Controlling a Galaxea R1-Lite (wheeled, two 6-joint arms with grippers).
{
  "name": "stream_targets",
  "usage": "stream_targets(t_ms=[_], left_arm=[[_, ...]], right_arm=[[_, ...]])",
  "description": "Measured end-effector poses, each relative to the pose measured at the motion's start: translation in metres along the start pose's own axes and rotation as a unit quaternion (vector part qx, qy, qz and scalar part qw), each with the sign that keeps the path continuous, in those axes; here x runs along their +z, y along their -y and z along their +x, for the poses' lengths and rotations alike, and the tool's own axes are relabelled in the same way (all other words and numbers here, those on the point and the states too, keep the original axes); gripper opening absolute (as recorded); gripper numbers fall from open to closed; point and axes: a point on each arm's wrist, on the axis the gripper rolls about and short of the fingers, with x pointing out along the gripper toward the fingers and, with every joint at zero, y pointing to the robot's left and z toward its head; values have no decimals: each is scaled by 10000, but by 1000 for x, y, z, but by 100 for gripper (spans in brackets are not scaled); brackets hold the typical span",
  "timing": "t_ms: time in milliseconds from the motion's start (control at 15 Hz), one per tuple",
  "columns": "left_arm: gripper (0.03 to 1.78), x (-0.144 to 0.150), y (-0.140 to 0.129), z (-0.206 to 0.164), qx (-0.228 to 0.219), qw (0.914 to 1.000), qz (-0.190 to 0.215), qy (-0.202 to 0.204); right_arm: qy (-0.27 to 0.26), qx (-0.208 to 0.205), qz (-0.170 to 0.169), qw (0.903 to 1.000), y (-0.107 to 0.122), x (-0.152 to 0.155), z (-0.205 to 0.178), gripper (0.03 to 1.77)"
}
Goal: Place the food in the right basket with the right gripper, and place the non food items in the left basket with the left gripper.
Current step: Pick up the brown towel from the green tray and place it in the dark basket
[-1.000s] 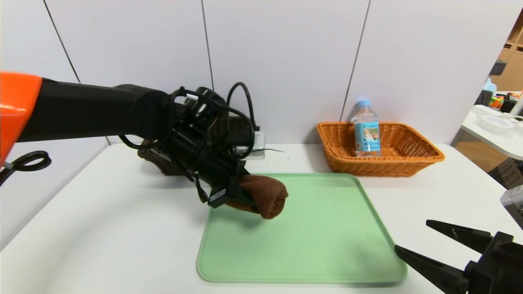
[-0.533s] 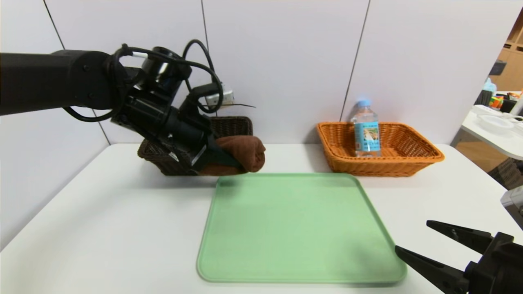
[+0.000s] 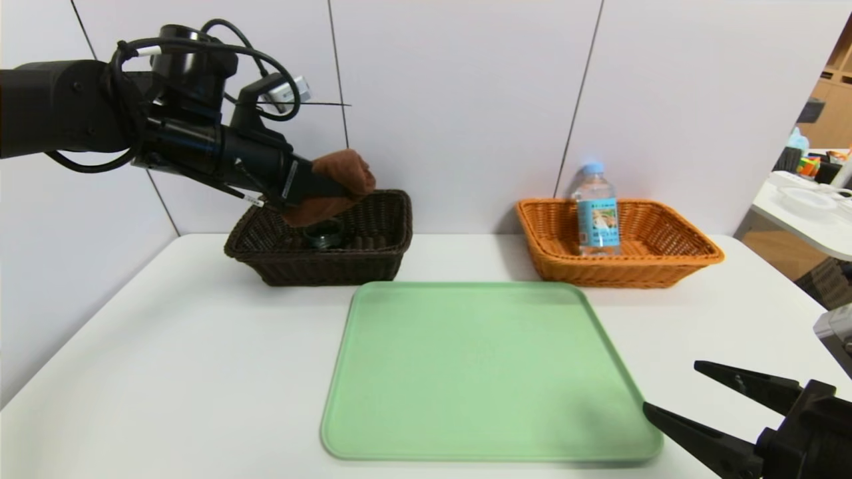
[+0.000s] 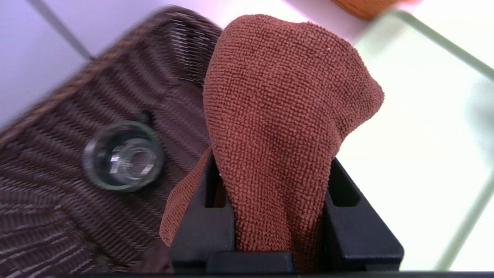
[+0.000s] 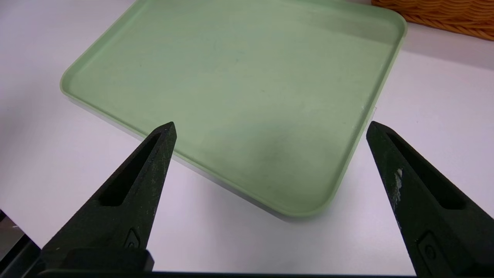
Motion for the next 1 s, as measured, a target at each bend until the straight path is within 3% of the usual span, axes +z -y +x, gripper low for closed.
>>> stream_targets(t_ms=[133,467,733,1000], left_arm=[[53,-3,-16,-1,266,9993,-238,105],[53,-25,-43,17,1110,9908,-699,-324],[53,-36,-58,34,1490,9836,-969,-298],[53,-45,-64,42,1569,9813,-1044,-398]], right_arm=[[-11,-3,1,10000,0,0,0,170],[-29,-3,4,10000,0,0,1,170],[-33,-6,8,10000,0,-1,0,170],[-34,-3,6,10000,0,-1,0,170]])
